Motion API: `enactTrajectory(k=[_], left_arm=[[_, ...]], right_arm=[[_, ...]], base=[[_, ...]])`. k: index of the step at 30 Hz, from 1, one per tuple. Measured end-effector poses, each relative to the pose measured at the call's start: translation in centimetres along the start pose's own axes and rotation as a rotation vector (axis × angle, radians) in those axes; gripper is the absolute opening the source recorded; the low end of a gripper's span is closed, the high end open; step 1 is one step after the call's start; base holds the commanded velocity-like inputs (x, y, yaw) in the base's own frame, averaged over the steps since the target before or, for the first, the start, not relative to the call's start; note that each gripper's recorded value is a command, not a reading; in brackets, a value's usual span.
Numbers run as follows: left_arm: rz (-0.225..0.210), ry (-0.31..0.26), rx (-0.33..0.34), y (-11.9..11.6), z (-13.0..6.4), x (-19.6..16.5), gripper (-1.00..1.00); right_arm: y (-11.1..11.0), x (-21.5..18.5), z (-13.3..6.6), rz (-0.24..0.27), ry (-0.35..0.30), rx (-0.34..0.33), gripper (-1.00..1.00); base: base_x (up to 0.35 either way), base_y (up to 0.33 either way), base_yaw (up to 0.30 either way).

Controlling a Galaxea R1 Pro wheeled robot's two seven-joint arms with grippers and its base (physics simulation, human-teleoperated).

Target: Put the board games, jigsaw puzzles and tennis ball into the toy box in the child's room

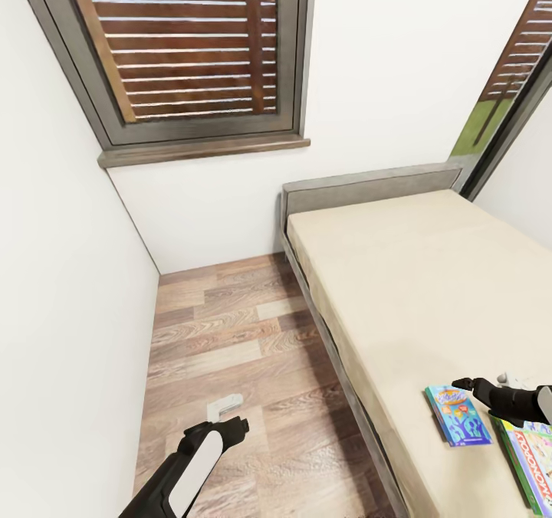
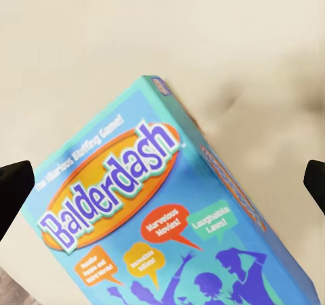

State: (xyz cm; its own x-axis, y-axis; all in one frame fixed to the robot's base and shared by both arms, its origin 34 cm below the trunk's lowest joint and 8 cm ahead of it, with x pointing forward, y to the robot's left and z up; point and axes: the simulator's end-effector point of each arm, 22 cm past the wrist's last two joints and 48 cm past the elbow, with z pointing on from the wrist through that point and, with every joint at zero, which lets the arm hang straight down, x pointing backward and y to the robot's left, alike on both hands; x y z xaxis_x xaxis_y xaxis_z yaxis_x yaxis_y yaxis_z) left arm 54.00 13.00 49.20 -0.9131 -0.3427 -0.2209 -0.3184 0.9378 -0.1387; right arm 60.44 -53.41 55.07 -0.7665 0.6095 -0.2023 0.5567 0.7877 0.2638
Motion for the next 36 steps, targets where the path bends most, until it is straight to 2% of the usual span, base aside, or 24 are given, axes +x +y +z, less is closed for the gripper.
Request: enactTrajectory(k=[36], left_arm=[[-0.001, 0.039, -0.014, 0.6, 1.3, 1.5, 1.00]], right_arm=[[-1.2, 1.1, 1.4, 0.005, 0.035, 0.024, 1.00]], base=[[0.000, 0.000, 0.000]])
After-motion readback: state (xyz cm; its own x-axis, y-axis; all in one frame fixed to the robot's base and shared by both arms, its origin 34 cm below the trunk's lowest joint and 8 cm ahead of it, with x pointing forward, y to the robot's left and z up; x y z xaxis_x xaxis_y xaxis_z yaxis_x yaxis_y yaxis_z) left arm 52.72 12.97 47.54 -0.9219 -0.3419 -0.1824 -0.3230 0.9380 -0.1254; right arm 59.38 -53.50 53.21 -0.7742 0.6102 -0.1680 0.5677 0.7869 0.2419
